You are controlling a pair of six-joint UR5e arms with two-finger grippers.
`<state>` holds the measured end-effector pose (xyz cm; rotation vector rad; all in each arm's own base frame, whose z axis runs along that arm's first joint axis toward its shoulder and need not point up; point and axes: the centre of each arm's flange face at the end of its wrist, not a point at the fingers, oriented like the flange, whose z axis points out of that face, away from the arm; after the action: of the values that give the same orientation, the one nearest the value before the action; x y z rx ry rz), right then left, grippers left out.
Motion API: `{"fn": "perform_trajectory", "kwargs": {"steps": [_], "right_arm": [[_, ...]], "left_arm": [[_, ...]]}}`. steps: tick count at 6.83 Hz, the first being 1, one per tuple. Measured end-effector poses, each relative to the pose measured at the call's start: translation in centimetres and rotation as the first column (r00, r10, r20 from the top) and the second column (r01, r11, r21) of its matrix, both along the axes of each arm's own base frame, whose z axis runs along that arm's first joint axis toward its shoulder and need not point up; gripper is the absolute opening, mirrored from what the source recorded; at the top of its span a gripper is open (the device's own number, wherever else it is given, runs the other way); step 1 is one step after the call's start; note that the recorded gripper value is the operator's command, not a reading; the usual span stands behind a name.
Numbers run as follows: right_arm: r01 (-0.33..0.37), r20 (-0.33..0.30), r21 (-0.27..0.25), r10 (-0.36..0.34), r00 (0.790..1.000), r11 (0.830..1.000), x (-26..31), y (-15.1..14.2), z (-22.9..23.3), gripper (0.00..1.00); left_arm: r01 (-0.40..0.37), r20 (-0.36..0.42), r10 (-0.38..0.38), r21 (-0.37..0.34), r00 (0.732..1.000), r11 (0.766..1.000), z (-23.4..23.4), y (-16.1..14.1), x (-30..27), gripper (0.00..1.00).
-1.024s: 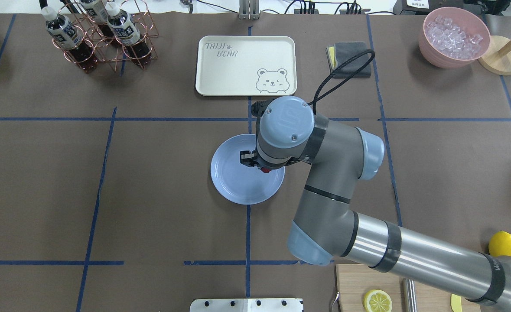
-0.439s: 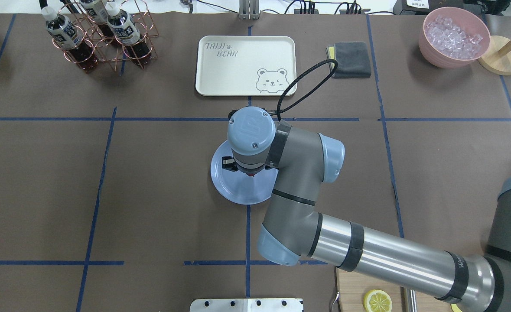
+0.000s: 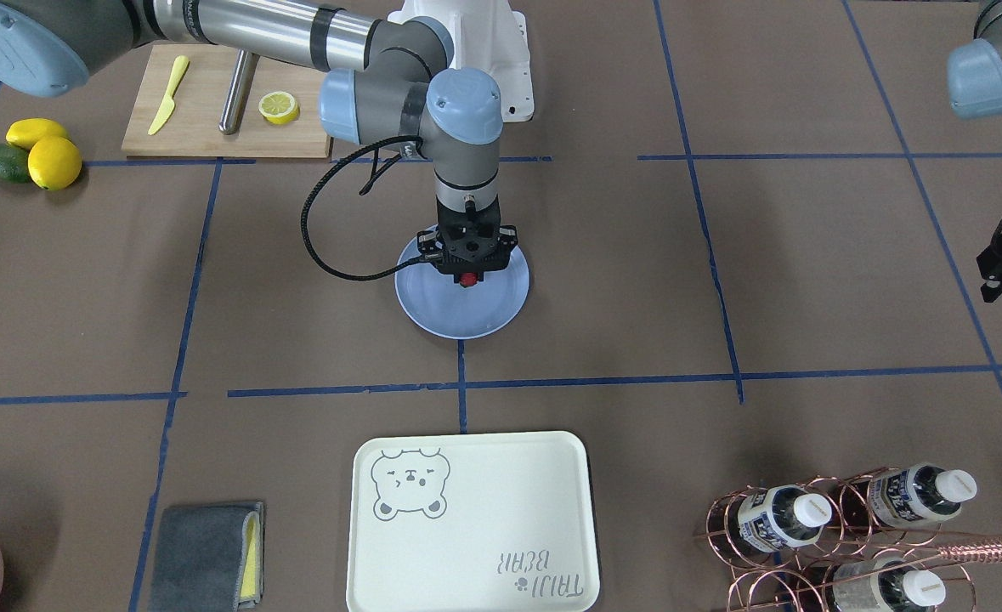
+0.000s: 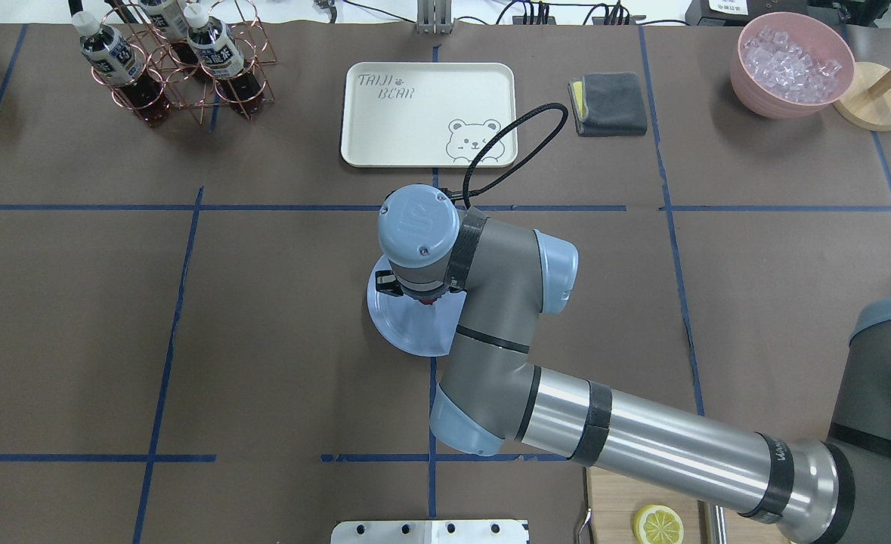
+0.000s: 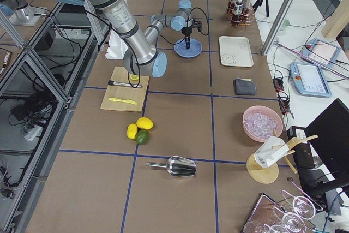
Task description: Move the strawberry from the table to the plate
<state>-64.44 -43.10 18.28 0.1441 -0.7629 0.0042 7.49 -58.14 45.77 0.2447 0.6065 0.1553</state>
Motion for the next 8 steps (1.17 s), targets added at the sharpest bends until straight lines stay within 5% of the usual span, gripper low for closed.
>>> {"fn": "perform_trajectory", "kwargs": {"steps": [4, 6, 8], "right_arm": [[-0.03, 0.02, -0.024, 0.031, 0.999, 0.999, 5.2, -2.5, -3.6, 1.0], [-0.022, -0.066, -0.033, 0.02, 0.998, 0.999, 14.9, -4.3, -4.6, 1.0], [0.065, -0.13, 0.02, -0.062, 0.99, 0.998, 27.3, -6.3, 0.9, 1.0]], "left_arm": [[0.014, 0.008, -0.014, 0.006, 1.0, 1.0, 0.2, -0.3, -1.3, 1.0], [0.029, 0.01, -0.029, 0.008, 1.0, 1.0, 0.3, -0.4, -2.7, 1.0], [0.036, 0.01, -0.036, 0.009, 0.999, 0.999, 0.3, -0.4, -3.8, 1.0]]}}
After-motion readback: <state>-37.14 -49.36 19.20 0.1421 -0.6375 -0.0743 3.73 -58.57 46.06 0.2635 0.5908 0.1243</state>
